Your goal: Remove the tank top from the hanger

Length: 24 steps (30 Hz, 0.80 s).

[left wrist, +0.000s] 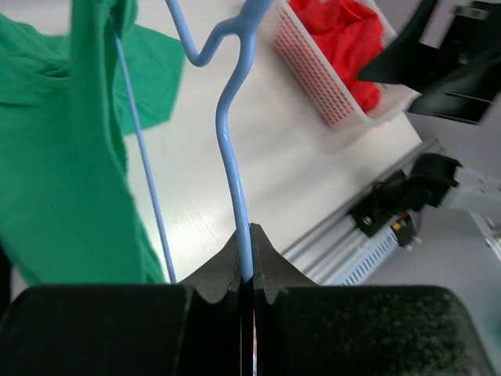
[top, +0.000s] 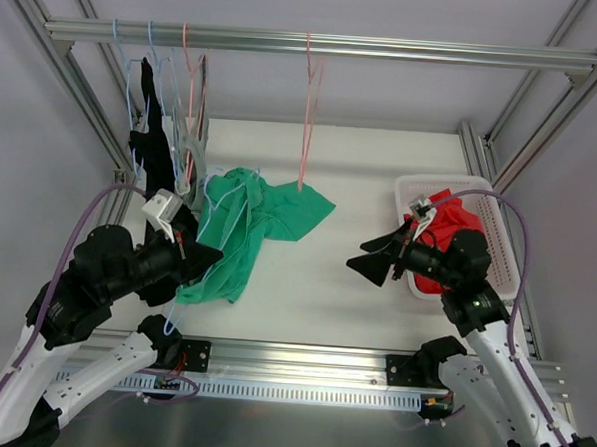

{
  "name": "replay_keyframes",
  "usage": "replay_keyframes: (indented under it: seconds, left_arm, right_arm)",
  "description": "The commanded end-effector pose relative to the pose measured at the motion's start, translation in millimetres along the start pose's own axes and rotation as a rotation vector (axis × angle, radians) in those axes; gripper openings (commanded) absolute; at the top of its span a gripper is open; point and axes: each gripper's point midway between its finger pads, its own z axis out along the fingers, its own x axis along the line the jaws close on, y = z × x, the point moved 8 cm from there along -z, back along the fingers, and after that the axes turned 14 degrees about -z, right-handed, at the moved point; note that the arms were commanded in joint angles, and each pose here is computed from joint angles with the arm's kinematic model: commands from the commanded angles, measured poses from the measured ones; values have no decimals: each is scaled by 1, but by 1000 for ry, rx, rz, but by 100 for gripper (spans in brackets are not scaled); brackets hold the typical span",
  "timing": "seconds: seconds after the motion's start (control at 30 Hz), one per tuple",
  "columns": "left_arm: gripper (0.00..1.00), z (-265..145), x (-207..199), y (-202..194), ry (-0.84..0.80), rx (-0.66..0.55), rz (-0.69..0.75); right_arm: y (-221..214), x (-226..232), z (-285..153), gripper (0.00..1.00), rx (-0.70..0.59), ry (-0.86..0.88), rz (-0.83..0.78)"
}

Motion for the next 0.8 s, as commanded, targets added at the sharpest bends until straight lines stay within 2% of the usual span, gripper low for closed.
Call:
replay_keyframes:
  seconds: [0.0, 0.17, 0.3, 0.4, 0.47, 0.67, 0.77]
  left_arm:
    - [0, 0, -8, -21, -155, 102, -77]
    - [0, 2, -15, -41, -265, 274, -133]
    - [0, -4, -23, -42, -340, 315, -140]
    - [0, -4, -28, -46, -394, 404, -153]
    - [0, -2, -28, -46, -385, 404, -155]
    - [0, -3, -37, -39, -431, 438, -151]
    - [0, -8, -45, -32, -462, 430, -136]
  right_arm:
    - [-2, -4, 28, 98, -75, 34, -89]
    - [-15, 14, 73, 94, -71, 100, -229]
    - [-8, 16, 96, 91, -122, 18, -283]
    - [-7, 10, 112, 88, -123, -34, -288]
    - [-5, 10, 126, 84, -108, -21, -294]
    - [3, 16, 153, 81, -146, 7, -333]
    - [12, 16, 164, 74, -153, 19, -366]
